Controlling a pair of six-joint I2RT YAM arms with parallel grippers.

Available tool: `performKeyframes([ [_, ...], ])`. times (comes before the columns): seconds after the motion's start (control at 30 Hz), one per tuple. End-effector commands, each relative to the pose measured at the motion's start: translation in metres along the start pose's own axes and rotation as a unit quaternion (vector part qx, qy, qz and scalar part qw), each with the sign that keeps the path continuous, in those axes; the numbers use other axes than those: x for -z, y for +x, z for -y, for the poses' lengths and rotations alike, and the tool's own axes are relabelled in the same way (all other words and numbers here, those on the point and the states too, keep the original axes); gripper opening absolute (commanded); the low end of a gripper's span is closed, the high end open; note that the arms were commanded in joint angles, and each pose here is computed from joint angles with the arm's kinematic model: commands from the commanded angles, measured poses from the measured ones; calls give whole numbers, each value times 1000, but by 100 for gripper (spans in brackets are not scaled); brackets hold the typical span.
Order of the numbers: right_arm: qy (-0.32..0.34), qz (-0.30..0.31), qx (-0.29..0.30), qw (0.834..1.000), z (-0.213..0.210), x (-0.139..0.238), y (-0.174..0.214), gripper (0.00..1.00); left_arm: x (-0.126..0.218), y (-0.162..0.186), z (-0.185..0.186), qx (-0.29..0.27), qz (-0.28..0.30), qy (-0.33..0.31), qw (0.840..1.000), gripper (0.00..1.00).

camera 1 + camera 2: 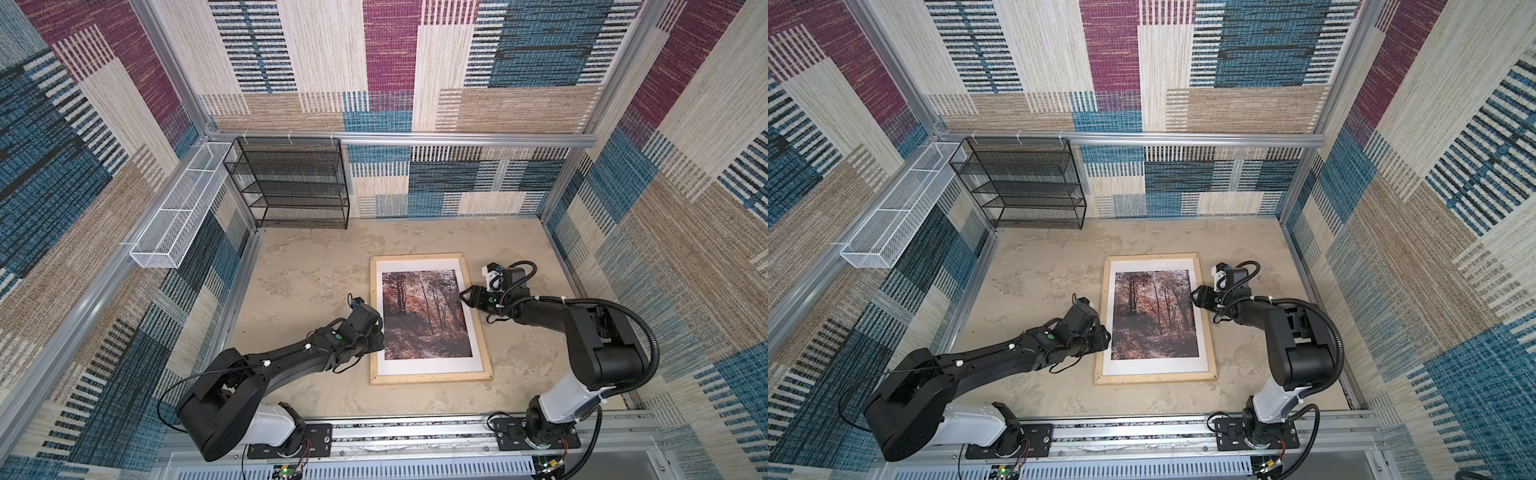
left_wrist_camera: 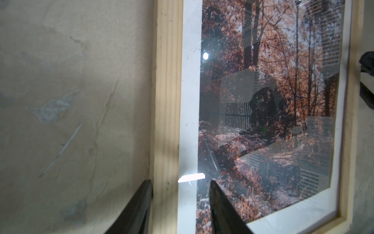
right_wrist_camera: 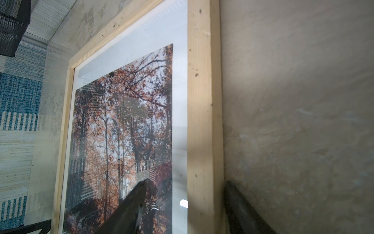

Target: Put the photo into the frame

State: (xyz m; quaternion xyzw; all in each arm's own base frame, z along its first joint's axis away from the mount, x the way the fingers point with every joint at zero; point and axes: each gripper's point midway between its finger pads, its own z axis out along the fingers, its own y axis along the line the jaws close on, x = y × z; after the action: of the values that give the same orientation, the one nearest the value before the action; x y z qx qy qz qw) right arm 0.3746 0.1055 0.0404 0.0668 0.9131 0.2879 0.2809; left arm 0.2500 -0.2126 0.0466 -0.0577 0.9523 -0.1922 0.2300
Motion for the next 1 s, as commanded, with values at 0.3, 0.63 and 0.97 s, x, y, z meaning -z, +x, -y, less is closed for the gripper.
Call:
performKeyframes([
  [0.3, 72, 82, -16, 994, 24, 37, -59, 72, 53, -107, 7, -107, 129, -103, 981, 60],
  [0.63, 126, 215, 51, 967, 4, 117, -157, 86, 103, -216, 11, -142, 186, -95, 968, 65],
  [0.97, 331, 256, -10, 908, 82, 192, -161, 100, 109, -237, -7, -124, 177, -94, 972, 99],
])
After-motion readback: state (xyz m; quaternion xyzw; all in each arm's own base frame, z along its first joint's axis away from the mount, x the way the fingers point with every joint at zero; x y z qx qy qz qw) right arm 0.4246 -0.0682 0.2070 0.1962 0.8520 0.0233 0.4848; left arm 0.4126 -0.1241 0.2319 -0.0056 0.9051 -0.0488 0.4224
